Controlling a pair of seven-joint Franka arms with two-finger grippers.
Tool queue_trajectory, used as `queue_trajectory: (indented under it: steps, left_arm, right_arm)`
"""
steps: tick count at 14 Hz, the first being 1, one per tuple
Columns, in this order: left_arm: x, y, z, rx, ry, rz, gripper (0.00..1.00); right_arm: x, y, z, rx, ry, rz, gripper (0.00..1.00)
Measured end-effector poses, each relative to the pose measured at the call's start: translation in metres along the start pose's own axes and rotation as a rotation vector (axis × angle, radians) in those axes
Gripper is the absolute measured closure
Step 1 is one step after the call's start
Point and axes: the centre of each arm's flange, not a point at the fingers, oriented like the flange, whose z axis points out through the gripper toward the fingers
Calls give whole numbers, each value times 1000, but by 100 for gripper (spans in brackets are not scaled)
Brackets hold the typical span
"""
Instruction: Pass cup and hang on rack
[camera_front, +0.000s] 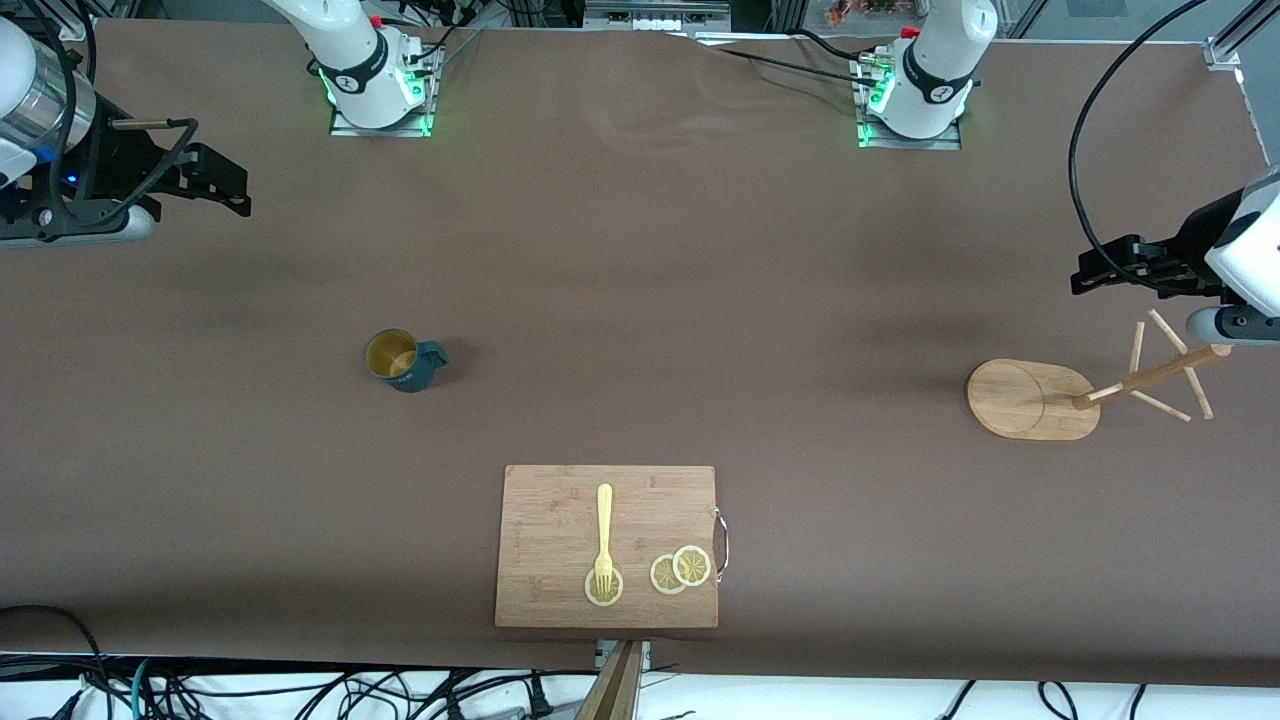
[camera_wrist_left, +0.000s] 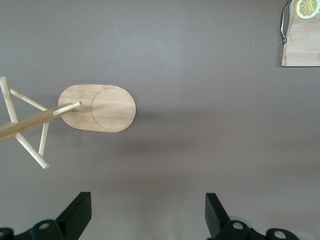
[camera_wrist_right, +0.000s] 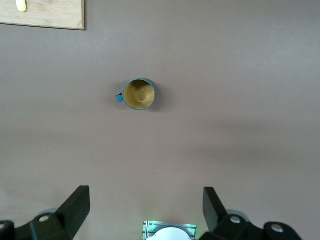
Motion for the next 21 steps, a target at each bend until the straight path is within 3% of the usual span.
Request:
queue_trajectory:
  steps: [21]
  left_arm:
    - [0,0,0,0,0,0,0]
  right_arm:
    - [8,-2,10,-1,-12,-44,0]
